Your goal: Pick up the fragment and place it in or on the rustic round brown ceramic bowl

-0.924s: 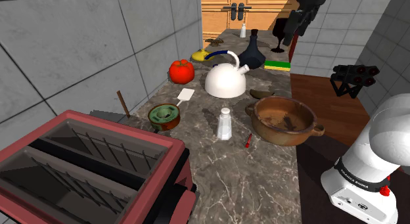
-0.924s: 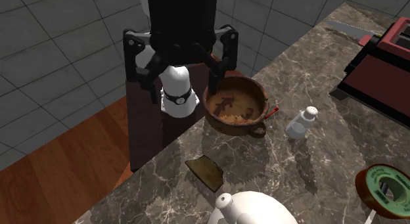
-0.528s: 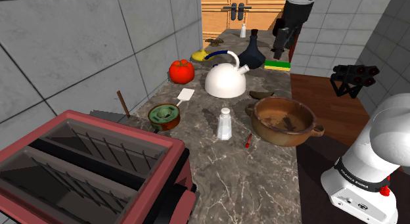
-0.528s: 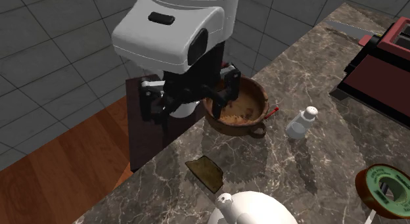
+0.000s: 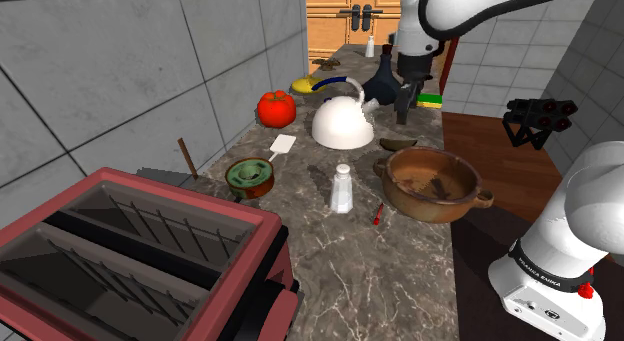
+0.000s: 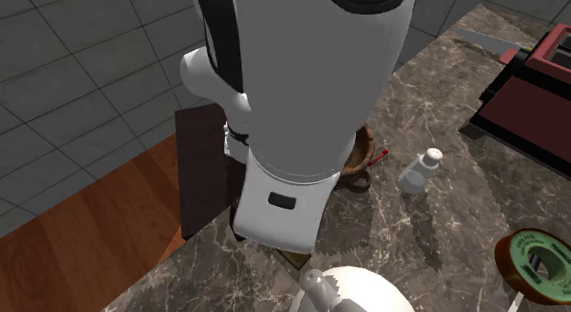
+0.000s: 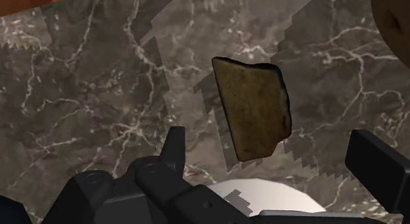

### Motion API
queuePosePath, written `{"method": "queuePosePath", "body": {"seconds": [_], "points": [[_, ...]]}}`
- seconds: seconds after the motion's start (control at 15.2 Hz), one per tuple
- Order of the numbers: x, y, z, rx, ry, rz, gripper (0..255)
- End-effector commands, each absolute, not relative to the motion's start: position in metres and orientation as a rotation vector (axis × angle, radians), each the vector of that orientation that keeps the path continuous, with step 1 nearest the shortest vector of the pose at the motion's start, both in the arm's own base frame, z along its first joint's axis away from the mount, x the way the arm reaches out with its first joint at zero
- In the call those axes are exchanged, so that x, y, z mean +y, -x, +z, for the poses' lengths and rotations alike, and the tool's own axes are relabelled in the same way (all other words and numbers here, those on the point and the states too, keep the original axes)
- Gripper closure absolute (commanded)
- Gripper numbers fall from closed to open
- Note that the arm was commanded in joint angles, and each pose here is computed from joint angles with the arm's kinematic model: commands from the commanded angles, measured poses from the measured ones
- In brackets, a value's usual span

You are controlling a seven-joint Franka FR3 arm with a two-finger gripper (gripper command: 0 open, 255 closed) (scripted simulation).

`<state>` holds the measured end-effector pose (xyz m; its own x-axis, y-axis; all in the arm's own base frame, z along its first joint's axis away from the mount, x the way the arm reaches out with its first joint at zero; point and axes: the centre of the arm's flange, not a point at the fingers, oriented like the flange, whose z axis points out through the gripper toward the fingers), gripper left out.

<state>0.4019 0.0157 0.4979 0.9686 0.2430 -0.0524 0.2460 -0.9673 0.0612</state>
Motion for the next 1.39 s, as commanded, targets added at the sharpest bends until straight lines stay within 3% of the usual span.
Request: {"method": "queuePosePath", "body": {"seconds": [0.0,0.13,0.66,1.19,1.25,1.32], "points": [[0.020,-0.412,0.470,0.441,-3.049,-0.128,0],[0.024,-0.421,0.444,0.501,-3.047,-0.188,0],[0.021,-0.417,0.402,0.506,-3.046,-0.193,0],[0.021,-0.417,0.402,0.506,-3.046,-0.193,0],[0.021,-0.417,0.402,0.506,-3.046,-0.193,255],[0.021,-0.417,0.402,0.506,-3.046,-0.193,255]]}}
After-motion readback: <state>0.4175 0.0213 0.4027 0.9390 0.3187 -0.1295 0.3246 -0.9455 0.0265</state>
